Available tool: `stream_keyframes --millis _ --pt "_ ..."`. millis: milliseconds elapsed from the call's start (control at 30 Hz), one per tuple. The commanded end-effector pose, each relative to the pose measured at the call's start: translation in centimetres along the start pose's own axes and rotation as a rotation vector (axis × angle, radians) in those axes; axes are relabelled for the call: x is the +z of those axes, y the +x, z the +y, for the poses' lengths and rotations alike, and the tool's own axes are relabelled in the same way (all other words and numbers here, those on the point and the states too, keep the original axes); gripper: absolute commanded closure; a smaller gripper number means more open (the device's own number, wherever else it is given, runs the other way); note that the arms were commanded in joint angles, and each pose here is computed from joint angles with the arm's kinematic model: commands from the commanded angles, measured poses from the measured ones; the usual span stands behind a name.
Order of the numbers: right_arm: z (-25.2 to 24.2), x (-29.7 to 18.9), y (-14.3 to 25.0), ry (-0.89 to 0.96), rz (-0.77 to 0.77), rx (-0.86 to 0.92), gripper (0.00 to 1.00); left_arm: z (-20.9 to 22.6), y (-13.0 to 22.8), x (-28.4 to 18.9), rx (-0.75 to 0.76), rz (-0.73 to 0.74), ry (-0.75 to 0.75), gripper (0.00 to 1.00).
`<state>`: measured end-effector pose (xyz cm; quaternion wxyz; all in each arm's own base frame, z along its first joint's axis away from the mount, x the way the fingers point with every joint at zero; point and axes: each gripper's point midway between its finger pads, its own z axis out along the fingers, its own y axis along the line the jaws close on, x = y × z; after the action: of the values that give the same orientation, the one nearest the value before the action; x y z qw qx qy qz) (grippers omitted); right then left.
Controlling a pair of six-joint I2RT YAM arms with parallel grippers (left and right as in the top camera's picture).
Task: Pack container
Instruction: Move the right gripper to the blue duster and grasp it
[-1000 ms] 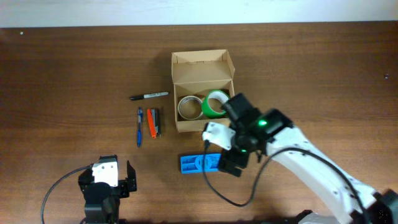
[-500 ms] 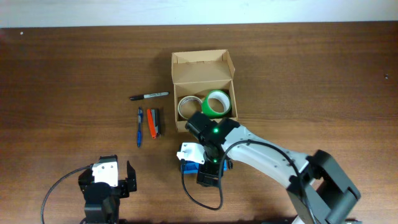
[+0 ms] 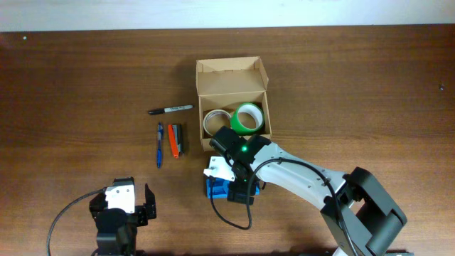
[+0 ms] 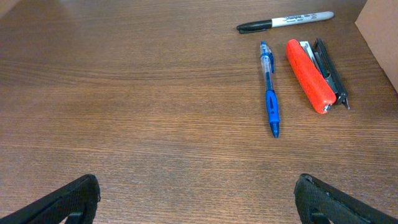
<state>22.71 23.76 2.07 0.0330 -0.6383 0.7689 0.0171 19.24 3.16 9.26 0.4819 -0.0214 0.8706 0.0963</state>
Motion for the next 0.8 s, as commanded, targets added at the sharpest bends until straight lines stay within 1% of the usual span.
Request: stream_keyframes --millis 0,500,533,600,767 --pt "-0.5 0.4 0.5 0.035 0.031 -0.008 0.01 0.3 0.1 0.1 -0.014 -0.001 -0.016 0.0" --pt "0.3 1.1 -0.7 -0.02 -0.019 -0.009 0.0 0.3 0.1 0.1 -0.014 -0.001 -0.016 0.01" --pt "0.3 1.1 -0.9 -0.023 -0.026 -0.01 0.03 0.3 0.1 0.1 -0.014 -0.001 -0.016 0.0" --pt "0.5 1.1 -1.1 -0.038 -0.04 -0.01 0.05 0.3 0.1 0.1 -0.014 -0.001 -0.016 0.0" --pt "0.8 1.3 -1.4 -0.052 -0.056 -0.01 0.06 0.3 0.1 0.1 -0.014 -0.001 -0.016 0.01"
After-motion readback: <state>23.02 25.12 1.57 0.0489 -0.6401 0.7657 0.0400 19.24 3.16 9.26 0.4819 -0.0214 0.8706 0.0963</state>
